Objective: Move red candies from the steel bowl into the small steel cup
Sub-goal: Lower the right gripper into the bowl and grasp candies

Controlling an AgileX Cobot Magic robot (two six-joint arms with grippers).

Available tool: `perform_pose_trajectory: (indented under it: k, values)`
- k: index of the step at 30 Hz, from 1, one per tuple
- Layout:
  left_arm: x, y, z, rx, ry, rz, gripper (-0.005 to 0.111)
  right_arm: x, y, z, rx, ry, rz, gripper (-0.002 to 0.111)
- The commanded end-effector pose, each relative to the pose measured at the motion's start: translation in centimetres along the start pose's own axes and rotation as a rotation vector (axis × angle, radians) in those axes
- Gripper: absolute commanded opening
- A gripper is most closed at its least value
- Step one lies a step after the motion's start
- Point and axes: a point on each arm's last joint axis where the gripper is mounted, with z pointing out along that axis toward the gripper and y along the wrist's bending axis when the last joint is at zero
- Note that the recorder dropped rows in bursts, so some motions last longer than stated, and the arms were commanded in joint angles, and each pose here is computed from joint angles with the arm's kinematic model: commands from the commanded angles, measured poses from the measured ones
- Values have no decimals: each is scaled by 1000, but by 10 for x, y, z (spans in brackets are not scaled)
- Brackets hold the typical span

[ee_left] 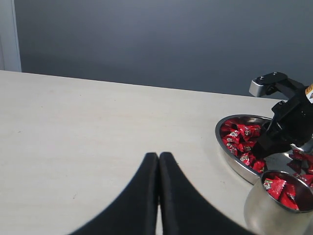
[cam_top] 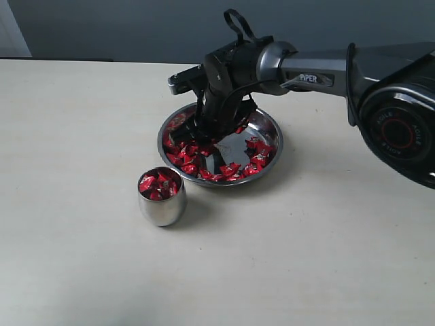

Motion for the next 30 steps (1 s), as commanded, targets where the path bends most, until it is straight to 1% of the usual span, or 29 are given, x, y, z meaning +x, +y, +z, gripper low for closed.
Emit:
perform_pose_trajectory:
  k: [1, 13, 14, 16, 20, 21, 25, 30]
  values:
    - [0, 0, 0, 8, -7, -2, 0, 0, -3, -1, -2, 0, 4, 36]
    - [0, 0, 0, 8, -7, -2, 0, 5, -2, 8, -4, 31, 7, 36]
    - [0, 0, 0, 8, -7, -2, 0, 6, -2, 9, -5, 37, 8, 34]
    - [0, 0, 0, 8, -7, -2, 0, 6, -1, 11, -12, 39, 16, 27]
    - [0, 0, 0, 8, -7, -2, 0, 7, -1, 13, -13, 39, 17, 1]
    - [0, 0, 0, 8, -7, -2, 0, 7, -1, 13, -13, 39, 19, -1]
    - [0, 0, 0, 8, -7, -2, 0, 6, -1, 7, -12, 43, 21, -1]
    - [0, 0, 0, 8, -7, -2, 0, -1, -2, -19, -13, 17, 23, -1]
